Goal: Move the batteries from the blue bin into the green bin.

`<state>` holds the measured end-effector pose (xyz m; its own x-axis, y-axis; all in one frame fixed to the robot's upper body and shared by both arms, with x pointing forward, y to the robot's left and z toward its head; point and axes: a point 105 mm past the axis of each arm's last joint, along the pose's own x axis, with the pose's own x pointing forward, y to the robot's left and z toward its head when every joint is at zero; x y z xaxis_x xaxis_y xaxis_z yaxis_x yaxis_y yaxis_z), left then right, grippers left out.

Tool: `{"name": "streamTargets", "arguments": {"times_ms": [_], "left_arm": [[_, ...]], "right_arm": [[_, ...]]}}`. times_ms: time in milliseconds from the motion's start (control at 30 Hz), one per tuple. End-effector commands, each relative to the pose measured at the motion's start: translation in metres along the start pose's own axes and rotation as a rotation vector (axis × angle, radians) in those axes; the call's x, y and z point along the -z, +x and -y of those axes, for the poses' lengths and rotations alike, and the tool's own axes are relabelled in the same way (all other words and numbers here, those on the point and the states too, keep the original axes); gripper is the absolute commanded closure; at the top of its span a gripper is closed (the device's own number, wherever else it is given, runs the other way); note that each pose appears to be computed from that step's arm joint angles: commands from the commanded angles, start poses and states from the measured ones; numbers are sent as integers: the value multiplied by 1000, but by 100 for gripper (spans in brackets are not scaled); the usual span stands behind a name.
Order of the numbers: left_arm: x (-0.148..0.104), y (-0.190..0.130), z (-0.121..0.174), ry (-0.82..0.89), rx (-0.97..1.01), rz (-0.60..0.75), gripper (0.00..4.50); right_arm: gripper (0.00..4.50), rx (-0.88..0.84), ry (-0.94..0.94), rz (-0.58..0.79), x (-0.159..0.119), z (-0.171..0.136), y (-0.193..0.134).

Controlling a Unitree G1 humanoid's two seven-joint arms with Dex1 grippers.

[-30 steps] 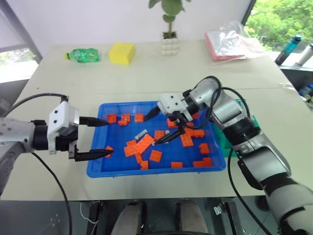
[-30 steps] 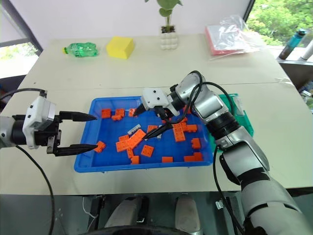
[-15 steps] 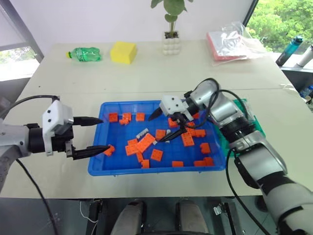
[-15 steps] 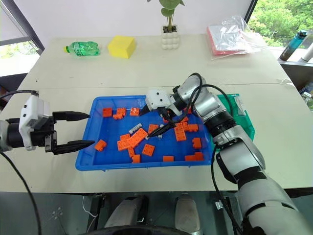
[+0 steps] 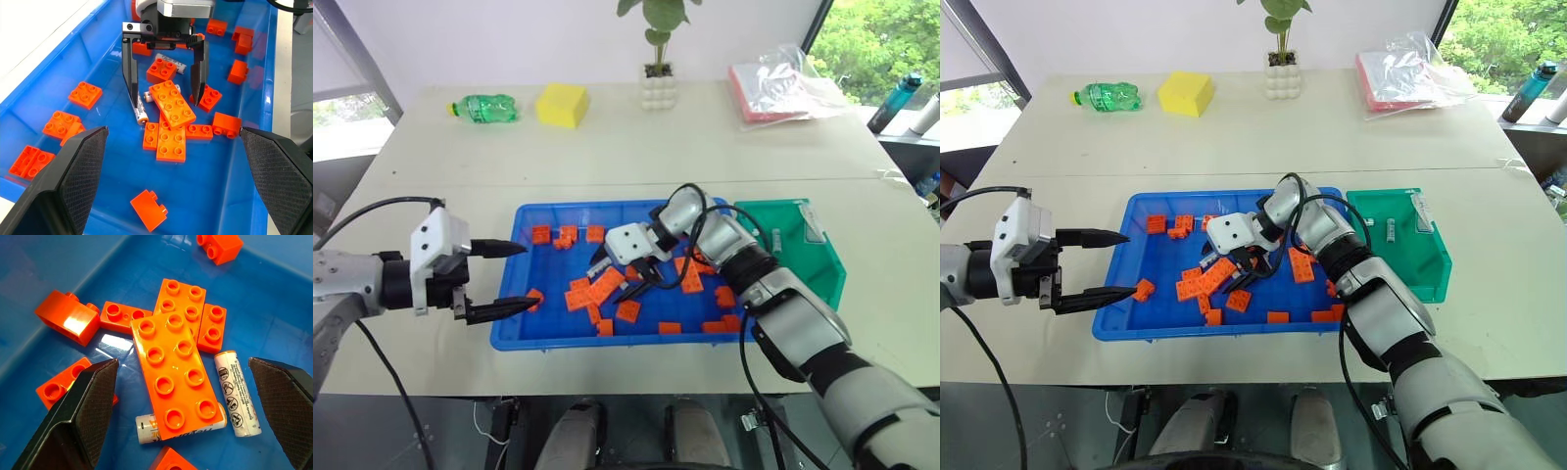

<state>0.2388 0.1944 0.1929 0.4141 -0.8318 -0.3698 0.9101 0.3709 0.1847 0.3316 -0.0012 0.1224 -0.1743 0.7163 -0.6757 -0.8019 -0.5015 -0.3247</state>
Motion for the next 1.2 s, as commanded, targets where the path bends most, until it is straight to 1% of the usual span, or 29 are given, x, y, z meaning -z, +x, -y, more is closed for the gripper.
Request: {"name": "streamTargets", "arguments": {"times_ms": [33, 100, 200, 233, 300, 333, 467, 633, 733, 767, 867, 967, 1000, 1033, 1133, 1200], "left_arm": [[-10, -1, 1, 46, -2, 15, 0], [-10, -1, 1, 46, -2, 15, 0], [-10, -3, -2, 50, -18, 16, 0], [-10, -3, -4, 53, -21, 17, 0], [-11, -2, -5, 57, -24, 20, 0], [-11, -2, -6, 59, -25, 22, 0], [-12, 0, -9, 68, -25, 27, 0], [-13, 1, -10, 78, -25, 31, 0], [-13, 2, -10, 82, -29, 34, 0], [-13, 2, -10, 83, -30, 35, 0], [-13, 3, -9, 86, -38, 38, 0], [-13, 3, -9, 87, -46, 43, 0], [-14, 4, -9, 86, -48, 45, 0], [-14, 4, -8, 86, -49, 45, 0], [-13, 4, -7, 84, -51, 47, 0], [-13, 4, -6, 84, -51, 46, 0]], "right_arm": [[12, -9, -28, -12, -2, 2, 0], [12, -9, -29, -11, -2, 2, 0], [90, -19, -2, 27, -2, -3, 0], [133, -18, 1, 34, -2, -3, -1], [243, -11, 7, 42, -3, -2, -2], [287, -7, 12, 46, -4, -2, -3], [287, -5, 38, 71, -8, -1, -8], [287, 42, 98, 167, -31, 17, -9], [287, 78, 127, 208, -44, 29, 1], [287, 99, 138, 210, -48, 35, 11], [287, 171, 147, 195, -56, 49, 36], [287, 247, 174, 177, -61, 63, 50], [209, 273, 179, 164, -61, 67, 53], [178, 296, 176, 151, -62, 70, 54], [37, 285, 156, 144, -62, 72, 46], [37, 247, 154, 142, -58, 69, 35]]}}
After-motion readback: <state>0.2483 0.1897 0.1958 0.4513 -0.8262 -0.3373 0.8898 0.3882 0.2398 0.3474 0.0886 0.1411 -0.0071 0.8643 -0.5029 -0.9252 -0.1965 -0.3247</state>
